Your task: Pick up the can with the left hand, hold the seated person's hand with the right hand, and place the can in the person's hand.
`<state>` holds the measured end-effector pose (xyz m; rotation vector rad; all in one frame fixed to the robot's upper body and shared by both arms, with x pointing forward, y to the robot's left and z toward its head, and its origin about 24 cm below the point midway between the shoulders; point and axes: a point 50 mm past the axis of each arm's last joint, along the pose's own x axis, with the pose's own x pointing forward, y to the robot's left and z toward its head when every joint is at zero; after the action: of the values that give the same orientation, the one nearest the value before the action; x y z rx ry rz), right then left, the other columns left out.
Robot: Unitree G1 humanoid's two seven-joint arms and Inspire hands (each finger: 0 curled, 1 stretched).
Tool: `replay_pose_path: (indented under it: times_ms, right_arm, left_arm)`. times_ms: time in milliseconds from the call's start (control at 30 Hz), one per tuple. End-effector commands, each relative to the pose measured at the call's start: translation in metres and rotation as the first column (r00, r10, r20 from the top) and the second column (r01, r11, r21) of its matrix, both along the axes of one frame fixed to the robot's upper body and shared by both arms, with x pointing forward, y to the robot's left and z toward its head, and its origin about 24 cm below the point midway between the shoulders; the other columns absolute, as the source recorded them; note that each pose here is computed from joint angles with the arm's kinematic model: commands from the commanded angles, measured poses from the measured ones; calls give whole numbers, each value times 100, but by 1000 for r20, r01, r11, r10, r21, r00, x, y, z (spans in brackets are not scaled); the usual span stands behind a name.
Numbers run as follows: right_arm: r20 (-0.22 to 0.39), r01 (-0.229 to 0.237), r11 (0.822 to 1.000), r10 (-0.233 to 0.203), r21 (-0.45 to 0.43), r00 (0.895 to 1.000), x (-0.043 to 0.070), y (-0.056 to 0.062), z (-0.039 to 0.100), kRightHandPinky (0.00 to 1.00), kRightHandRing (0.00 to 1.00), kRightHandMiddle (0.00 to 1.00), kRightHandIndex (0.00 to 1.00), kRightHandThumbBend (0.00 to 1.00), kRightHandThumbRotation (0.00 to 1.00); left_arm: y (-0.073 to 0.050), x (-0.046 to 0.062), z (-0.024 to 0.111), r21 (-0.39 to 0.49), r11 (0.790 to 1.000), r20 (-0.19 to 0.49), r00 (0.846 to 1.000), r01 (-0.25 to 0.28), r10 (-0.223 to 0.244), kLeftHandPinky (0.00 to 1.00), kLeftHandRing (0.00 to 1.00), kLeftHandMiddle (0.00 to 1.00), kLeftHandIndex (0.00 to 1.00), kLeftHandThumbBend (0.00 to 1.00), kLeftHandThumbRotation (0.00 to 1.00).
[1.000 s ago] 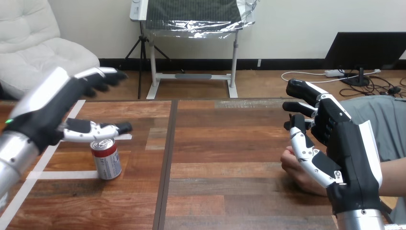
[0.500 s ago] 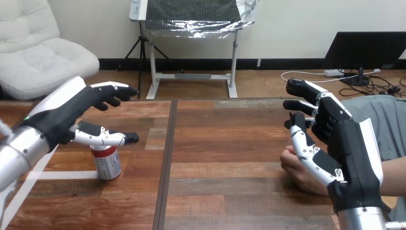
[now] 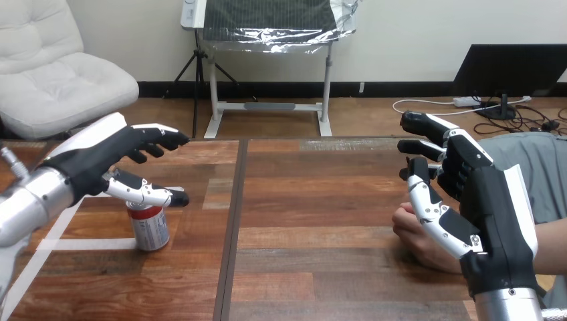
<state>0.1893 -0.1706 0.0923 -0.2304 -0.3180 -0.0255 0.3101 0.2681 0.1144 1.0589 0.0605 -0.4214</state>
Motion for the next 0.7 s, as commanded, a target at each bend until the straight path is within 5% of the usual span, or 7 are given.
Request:
replay_pose_path:
  times_ms: [0, 667]
  right_arm:
    - [83, -24, 1000, 24, -7, 996, 8, 3, 17, 59, 75, 81, 76, 14, 0]
    - [84, -25, 999, 27, -20, 996, 9, 0, 18, 59, 74, 81, 75, 16, 0]
  left_arm:
    - [-2, 16, 22, 55, 998, 58, 998, 19, -22, 78, 83, 84, 83, 83, 27]
    - [-3, 28, 15, 163, 987, 54, 998, 7, -16, 73, 80, 83, 82, 88, 29]
